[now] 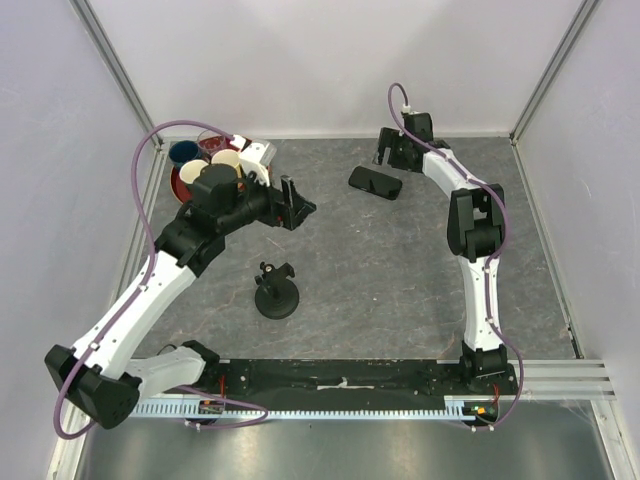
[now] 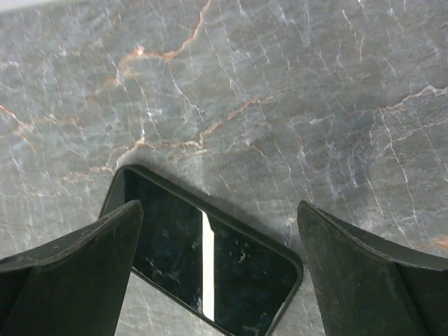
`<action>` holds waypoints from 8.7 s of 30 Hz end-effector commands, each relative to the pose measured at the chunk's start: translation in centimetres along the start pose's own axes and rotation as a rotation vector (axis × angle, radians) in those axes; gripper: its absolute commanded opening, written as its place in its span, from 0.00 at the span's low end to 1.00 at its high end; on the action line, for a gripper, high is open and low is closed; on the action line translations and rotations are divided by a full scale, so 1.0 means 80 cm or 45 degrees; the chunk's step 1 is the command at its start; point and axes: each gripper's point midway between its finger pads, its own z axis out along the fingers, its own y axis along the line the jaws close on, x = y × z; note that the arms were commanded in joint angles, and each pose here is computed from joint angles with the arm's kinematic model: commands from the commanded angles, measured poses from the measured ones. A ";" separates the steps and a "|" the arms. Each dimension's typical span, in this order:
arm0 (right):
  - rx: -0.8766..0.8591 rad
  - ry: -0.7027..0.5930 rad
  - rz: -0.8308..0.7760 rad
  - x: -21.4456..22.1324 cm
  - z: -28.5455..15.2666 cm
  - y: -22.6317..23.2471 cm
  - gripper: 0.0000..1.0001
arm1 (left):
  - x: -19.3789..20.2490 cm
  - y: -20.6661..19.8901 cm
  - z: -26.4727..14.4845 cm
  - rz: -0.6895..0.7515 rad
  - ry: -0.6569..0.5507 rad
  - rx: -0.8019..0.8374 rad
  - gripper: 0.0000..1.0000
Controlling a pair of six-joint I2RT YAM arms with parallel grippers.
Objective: Place the phone on the phone stand
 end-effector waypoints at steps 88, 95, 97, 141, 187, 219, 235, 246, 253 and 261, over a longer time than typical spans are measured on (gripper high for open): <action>0.279 0.429 -0.490 0.127 -0.013 0.071 0.44 | 0.005 0.024 0.007 -0.073 -0.086 0.082 0.87; 0.228 0.340 -0.503 0.107 -0.024 0.083 0.00 | 0.005 0.023 0.007 -0.071 -0.086 0.081 0.87; 0.196 0.240 -0.506 0.080 -0.036 0.096 0.00 | 0.005 0.023 0.007 -0.073 -0.086 0.082 0.87; -0.933 -0.624 -1.045 0.062 -0.312 0.328 0.00 | 0.006 0.081 0.016 -0.403 -0.090 0.115 0.92; -1.089 -0.505 -1.014 0.096 -0.334 0.411 0.98 | -0.028 0.104 -0.014 -0.379 -0.343 -0.002 0.02; -1.920 -0.198 0.389 0.065 -0.383 0.451 0.91 | -0.101 0.120 -0.133 -0.184 -0.924 -0.212 0.02; -1.552 -0.185 0.254 0.097 -0.302 0.447 0.95 | -0.107 0.115 -0.138 -0.145 -0.938 -0.203 0.02; -2.013 -0.132 0.426 0.095 -0.370 0.466 0.87 | -0.106 0.131 -0.139 -0.181 -0.948 -0.240 0.02; -2.025 -0.117 0.427 0.100 -0.372 0.471 0.85 | -0.105 0.130 -0.139 -0.181 -0.951 -0.228 0.02; -2.175 -0.148 0.463 0.091 -0.416 0.470 0.66 | -0.097 0.137 -0.131 -0.247 -0.928 -0.225 0.02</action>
